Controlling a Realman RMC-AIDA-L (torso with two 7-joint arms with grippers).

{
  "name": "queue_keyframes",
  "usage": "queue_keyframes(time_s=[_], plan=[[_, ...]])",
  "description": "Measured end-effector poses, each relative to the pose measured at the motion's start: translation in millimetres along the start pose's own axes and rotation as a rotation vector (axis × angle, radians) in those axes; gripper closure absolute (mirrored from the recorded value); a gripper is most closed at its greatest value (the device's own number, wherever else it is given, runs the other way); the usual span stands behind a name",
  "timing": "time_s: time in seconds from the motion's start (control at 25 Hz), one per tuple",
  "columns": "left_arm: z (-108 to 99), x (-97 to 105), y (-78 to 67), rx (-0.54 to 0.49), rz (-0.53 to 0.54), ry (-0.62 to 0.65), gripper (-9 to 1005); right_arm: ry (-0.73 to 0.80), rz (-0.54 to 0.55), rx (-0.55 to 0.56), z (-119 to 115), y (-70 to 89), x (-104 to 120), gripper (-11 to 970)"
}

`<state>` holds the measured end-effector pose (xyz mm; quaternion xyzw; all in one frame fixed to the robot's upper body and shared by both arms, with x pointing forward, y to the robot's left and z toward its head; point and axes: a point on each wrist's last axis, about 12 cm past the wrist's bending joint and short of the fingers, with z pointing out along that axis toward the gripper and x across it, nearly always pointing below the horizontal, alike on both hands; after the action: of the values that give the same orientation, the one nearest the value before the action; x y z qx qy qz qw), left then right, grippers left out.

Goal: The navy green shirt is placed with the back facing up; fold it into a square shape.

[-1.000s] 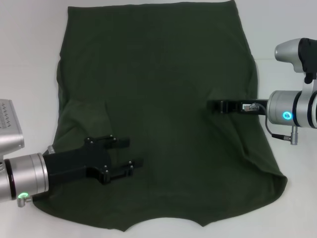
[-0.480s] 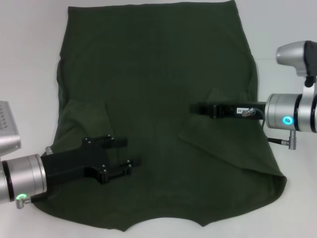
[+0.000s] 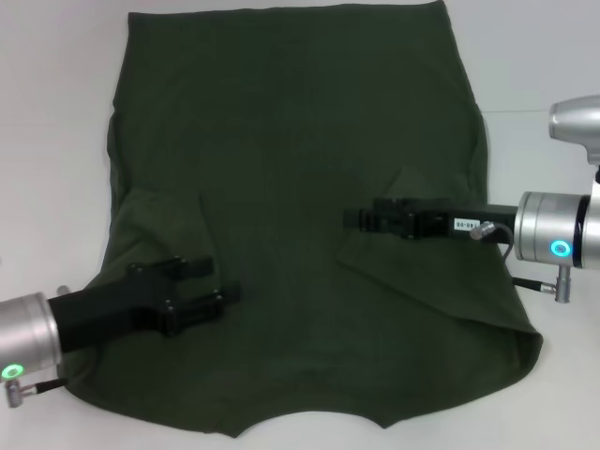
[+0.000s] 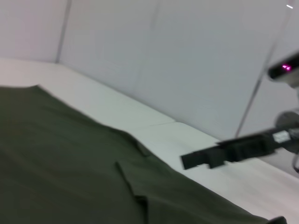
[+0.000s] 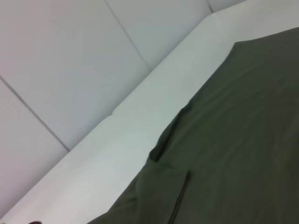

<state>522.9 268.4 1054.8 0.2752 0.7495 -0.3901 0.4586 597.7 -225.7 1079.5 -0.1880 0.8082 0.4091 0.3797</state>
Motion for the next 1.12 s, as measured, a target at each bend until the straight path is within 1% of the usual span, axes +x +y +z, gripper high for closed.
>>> queue_keyframes(time_s=[0.04, 0.12, 0.24, 0.28, 0.36, 0.4, 0.44, 0.48, 0.52, 0.56, 0.68, 0.84, 1.12], plan=[[-5, 0, 0.6, -0.009, -0.028, 0.002, 353, 0.0, 0.0, -0.006, -1, 0.4, 1, 306], [-12, 1, 1.3, -0.023, -0.052, 0.005, 353, -0.01, -0.001, -0.007, -3, -0.1, 4, 232], [-24, 1, 4.2, -0.061, -0.07, 0.021, 287, -0.033, -0.009, -0.007, -5, -0.8, 5, 153], [-34, 1, 7.6, -0.101, -0.075, 0.037, 258, -0.037, -0.009, -0.008, -5, -0.6, 6, 126], [-45, 1, 10.6, -0.139, -0.076, 0.047, 199, -0.039, -0.007, -0.008, -4, -0.3, 7, 73], [-45, 1, 10.6, -0.139, -0.076, 0.047, 169, -0.038, -0.006, -0.008, -3, -0.2, 7, 47], [-50, 1, 11.8, -0.155, -0.078, 0.05, 140, -0.038, -0.005, -0.009, -3, 0.1, 7, 20], [-55, 2, 13.1, -0.174, -0.082, 0.053, 140, -0.037, -0.005, -0.01, -2, 0.3, 7, 20], [-65, 3, 15.5, -0.208, -0.089, 0.066, 139, -0.038, -0.003, -0.011, -1, 0.7, 7, 20], [-65, 3, 15.5, -0.208, -0.089, 0.066, 138, -0.042, 0.0, -0.012, -1, 0.8, 7, 19], [-78, 4, 16.9, -0.252, -0.087, 0.101, 137, -0.066, 0.012, -0.01, -1, 0.6, 4, 19], [-89, 6, 13.8, -0.26, -0.08, 0.145, 140, -0.092, 0.018, -0.006, -1, -0.1, 3, 19], [-100, 13, 12.0, -0.275, -0.077, 0.242, 146, -0.102, 0.02, 0.005, -1, -1.4, 1, 19]])
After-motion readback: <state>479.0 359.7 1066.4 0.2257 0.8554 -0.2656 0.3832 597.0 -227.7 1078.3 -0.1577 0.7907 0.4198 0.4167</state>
